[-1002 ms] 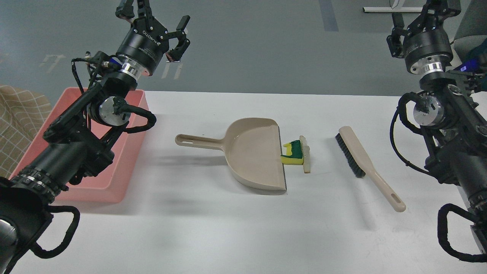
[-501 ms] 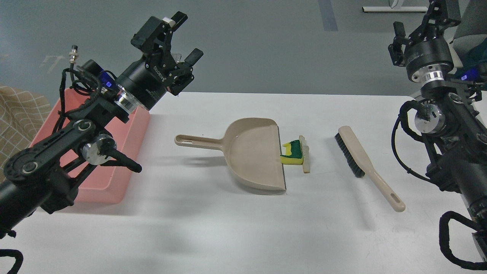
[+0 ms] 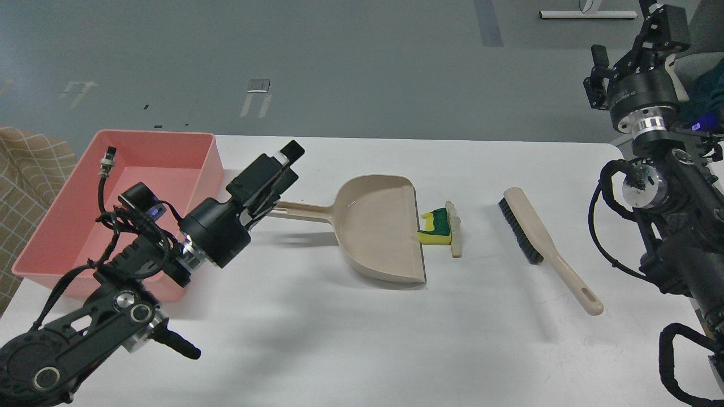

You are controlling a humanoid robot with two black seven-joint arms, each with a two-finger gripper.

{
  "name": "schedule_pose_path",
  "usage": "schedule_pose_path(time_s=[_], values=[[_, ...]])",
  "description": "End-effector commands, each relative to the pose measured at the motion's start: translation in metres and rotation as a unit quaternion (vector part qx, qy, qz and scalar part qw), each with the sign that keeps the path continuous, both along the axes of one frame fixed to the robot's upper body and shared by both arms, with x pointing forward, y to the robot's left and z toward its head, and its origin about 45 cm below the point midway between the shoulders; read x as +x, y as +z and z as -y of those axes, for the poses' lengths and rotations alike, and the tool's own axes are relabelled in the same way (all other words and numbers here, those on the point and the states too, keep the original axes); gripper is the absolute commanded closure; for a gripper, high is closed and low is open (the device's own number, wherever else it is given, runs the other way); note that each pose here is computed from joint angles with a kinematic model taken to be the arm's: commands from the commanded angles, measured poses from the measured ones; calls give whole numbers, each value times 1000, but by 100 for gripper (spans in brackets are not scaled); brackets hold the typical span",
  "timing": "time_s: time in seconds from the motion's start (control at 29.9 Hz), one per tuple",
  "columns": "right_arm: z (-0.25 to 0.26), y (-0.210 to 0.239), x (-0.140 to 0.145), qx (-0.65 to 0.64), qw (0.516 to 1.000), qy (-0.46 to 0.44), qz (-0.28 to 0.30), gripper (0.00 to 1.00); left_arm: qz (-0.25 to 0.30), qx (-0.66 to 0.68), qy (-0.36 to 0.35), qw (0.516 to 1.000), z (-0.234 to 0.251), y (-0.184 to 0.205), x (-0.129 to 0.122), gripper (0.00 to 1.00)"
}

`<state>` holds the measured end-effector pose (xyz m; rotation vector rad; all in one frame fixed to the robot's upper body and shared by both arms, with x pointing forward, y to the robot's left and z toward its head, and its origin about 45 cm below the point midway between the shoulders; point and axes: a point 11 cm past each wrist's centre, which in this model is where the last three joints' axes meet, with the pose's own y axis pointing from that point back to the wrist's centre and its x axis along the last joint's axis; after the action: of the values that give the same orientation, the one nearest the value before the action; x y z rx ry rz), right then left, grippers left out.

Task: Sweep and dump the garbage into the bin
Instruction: 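Lower the left gripper from above the pink bin toward the dustpan handle, then grasp the beige dustpan handle with the left gripper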

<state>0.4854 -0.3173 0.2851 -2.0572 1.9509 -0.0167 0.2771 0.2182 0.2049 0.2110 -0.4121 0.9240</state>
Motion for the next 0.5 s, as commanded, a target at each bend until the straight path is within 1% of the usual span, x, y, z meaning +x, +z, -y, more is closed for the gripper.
schedule_pose_path(time_s=[0.0, 0.1, 0.13, 0.3, 0.47], values=[[0, -4, -1, 0, 1000, 0, -4, 0, -14, 41, 1, 999, 10, -26, -15, 2], [1, -6, -2, 0, 1000, 0, -6, 0, -23, 50, 19, 998, 16, -47, -17, 2], [1, -6, -2, 0, 1000, 0, -6, 0, -23, 50, 19, 998, 16, -47, -17, 2], [0, -7, -2, 1, 1000, 0, -7, 0, -76, 64, 82, 992, 19, -77, -6, 2], [-3, -8, -2, 3, 1000, 2, -8, 0, -90, 70, 102, 988, 14, -87, -6, 2]])
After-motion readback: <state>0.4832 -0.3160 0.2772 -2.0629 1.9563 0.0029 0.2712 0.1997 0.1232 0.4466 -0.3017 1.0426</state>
